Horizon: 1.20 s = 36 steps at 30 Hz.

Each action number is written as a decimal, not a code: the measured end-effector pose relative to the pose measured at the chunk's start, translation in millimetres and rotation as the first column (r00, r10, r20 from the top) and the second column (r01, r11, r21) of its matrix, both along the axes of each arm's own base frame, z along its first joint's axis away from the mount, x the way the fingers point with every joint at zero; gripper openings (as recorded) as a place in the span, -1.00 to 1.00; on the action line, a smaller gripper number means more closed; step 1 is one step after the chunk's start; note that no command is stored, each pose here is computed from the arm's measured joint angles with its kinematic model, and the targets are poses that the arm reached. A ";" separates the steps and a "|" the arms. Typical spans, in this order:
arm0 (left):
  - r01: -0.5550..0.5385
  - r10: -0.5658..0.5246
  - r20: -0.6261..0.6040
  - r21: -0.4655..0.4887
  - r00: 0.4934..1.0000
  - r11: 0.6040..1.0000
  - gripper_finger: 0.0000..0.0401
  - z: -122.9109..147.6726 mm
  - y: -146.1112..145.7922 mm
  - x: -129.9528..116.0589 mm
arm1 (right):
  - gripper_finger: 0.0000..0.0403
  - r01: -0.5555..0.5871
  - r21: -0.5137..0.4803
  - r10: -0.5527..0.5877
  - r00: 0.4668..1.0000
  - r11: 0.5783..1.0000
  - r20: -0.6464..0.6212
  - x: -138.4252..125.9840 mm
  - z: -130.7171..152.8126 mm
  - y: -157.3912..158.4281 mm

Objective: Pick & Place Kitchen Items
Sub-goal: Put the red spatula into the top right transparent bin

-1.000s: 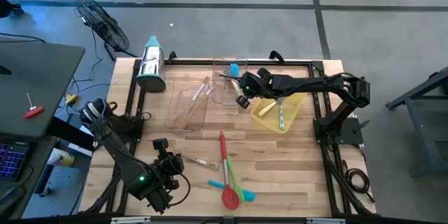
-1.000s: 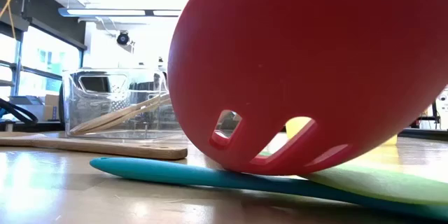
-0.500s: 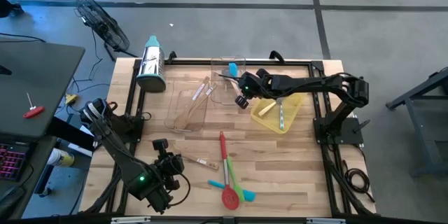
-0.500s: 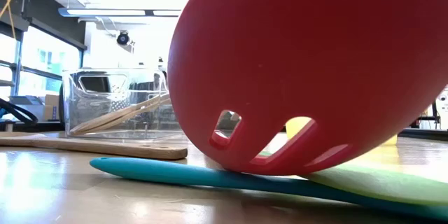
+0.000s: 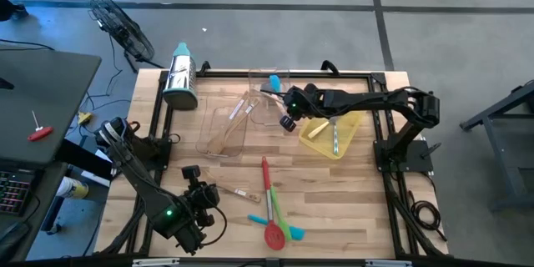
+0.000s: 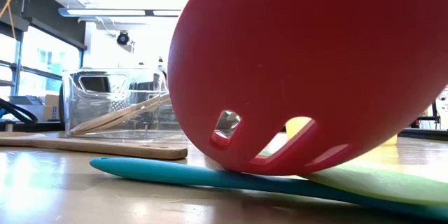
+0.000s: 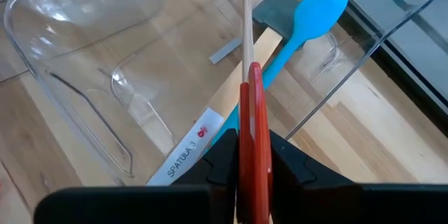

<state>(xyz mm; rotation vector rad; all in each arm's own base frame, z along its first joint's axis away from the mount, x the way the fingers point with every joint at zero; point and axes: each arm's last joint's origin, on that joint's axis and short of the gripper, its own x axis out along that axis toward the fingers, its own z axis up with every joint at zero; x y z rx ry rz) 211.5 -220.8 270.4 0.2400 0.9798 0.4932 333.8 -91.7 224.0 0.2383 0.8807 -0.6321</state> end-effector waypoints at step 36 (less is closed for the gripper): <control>-0.005 0.005 -0.001 -0.007 1.000 1.000 -0.95 -0.1 -0.1 -0.1 | -0.66 -0.051 0.050 0.049 0.997 0.997 0.055 4.2 1.7 2.1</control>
